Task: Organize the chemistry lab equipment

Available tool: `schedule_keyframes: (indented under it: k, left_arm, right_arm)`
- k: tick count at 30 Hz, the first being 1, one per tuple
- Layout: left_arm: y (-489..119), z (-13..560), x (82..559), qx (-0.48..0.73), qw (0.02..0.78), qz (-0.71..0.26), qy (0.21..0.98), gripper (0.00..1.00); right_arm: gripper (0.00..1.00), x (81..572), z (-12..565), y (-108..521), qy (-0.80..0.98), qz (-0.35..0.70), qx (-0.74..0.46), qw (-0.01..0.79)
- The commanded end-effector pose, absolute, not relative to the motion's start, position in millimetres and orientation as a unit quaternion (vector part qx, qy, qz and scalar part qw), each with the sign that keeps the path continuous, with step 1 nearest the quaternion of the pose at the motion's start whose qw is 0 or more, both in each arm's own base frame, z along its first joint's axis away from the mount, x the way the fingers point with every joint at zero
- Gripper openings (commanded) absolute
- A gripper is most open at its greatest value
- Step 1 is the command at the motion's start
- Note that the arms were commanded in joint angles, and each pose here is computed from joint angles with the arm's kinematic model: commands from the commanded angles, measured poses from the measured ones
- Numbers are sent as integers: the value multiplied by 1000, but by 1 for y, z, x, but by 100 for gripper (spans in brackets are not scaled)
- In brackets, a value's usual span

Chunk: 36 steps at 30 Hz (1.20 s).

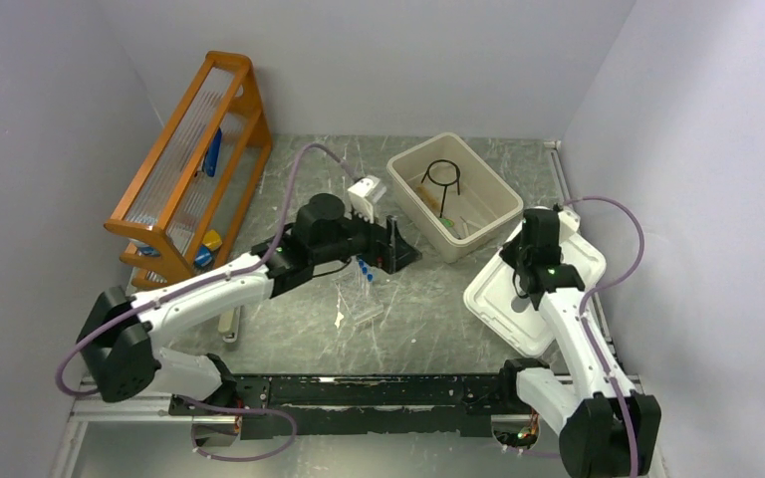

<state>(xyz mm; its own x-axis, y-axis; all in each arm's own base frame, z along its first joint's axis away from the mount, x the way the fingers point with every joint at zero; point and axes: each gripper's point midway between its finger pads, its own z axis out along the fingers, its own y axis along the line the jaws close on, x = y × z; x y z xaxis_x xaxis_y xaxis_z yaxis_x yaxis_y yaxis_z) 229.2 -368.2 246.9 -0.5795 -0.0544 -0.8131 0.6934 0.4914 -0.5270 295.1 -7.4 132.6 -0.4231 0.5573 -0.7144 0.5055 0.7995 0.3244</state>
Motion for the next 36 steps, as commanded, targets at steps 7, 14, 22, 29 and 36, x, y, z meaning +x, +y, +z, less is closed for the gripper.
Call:
schedule_keyframes:
  k: [7, 14, 22, 29, 36]
  left_arm:
    - [-467, 250, 213, 250, 373, -512, 732, 88]
    - [-512, 229, 214, 263, 355, -504, 742, 84]
    - [-522, 223, 219, 244, 366, -505, 743, 70]
    - [-516, 259, 206, 231, 379, -565, 696, 33]
    - [-495, 293, 204, 206, 419, -581, 666, 5]
  right_arm:
    - [0, 293, 206, 14, 809, 113, 280, 505]
    - [0, 285, 246, 33, 788, 178, 250, 533]
    - [0, 280, 294, 68, 779, 255, 150, 553]
    - [0, 277, 306, 89, 773, 300, 99, 551]
    - [21, 278, 315, 95, 770, 317, 92, 546]
